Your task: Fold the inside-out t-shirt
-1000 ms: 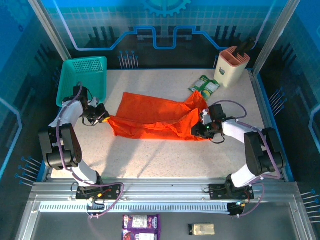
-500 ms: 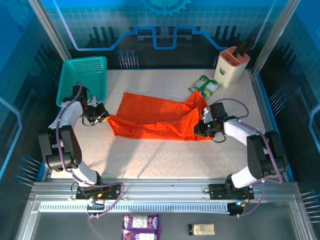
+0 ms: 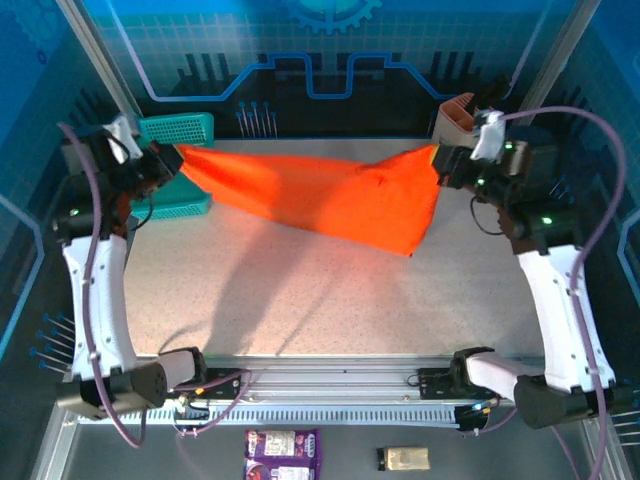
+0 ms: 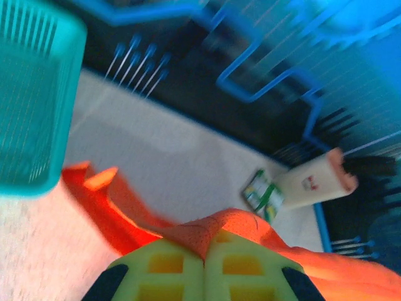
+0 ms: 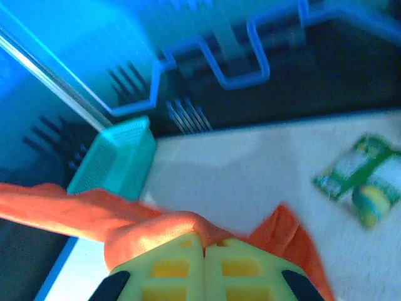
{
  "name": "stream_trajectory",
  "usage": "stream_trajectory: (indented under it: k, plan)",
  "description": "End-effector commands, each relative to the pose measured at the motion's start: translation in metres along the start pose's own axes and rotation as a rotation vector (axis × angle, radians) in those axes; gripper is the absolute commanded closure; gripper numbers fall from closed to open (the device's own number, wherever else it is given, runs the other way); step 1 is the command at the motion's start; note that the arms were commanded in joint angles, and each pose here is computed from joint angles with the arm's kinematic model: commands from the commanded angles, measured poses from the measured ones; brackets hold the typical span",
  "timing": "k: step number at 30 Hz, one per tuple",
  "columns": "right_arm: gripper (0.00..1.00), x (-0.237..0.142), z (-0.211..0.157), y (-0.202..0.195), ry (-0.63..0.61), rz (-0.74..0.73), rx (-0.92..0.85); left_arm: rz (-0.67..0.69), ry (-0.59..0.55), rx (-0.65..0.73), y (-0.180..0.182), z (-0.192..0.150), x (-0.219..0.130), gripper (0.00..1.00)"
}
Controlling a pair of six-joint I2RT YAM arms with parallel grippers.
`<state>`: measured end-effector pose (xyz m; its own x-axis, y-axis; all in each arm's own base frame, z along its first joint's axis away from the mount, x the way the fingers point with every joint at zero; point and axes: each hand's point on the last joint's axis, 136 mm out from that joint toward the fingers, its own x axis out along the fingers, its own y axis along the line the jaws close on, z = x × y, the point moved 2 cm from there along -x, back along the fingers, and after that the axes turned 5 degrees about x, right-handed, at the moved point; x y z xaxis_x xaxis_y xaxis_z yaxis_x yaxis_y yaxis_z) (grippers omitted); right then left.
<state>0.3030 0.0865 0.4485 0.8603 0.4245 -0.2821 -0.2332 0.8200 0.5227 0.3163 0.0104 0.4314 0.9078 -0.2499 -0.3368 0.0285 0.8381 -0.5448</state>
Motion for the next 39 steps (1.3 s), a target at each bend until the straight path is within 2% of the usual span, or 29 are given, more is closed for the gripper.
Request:
stream_trajectory:
  k: [1,6,11,14,17,21,26,30,36,38,39]
  plan:
    - [1.00,-0.052,0.032,0.015,-0.122,-0.053,-0.058,-0.063,-0.176,0.081,-0.044,0.034,-0.056,1.00]
    - [1.00,-0.132,0.078,0.056,-0.372,-0.022,-0.155,-0.117,-0.403,0.207,-0.092,0.057,-0.131,1.00]
    - [1.00,-0.200,0.098,0.082,-0.579,-0.002,-0.230,-0.154,-0.585,0.289,-0.124,0.060,-0.192,1.00]
    - [1.00,-0.216,0.110,0.090,-0.633,-0.018,-0.265,-0.174,-0.620,0.307,-0.135,0.066,-0.205,1.00]
    - [1.00,-0.206,0.123,0.095,-0.616,-0.015,-0.278,-0.182,-0.585,0.296,-0.134,0.076,-0.191,1.00]
    - [1.00,-0.157,0.137,0.088,-0.531,-0.018,-0.271,-0.209,-0.476,0.246,-0.121,0.089,-0.141,1.00]
    - [1.00,-0.056,0.127,0.054,-0.335,-0.031,-0.210,-0.178,-0.277,0.120,-0.069,0.081,-0.048,1.00]
    - [1.00,0.039,0.083,0.000,-0.145,-0.089,-0.145,-0.108,-0.090,0.003,-0.007,0.041,0.036,1.00]
    - [1.00,0.168,0.000,-0.096,0.079,-0.196,-0.044,0.074,0.209,-0.171,0.094,-0.059,0.160,1.00]
    - [1.00,0.207,-0.024,-0.129,0.139,-0.245,-0.011,0.150,0.291,-0.188,0.119,-0.084,0.197,0.86]
    - [0.93,0.226,-0.032,-0.143,0.163,-0.262,0.005,0.202,0.320,-0.184,0.132,-0.092,0.213,0.73]
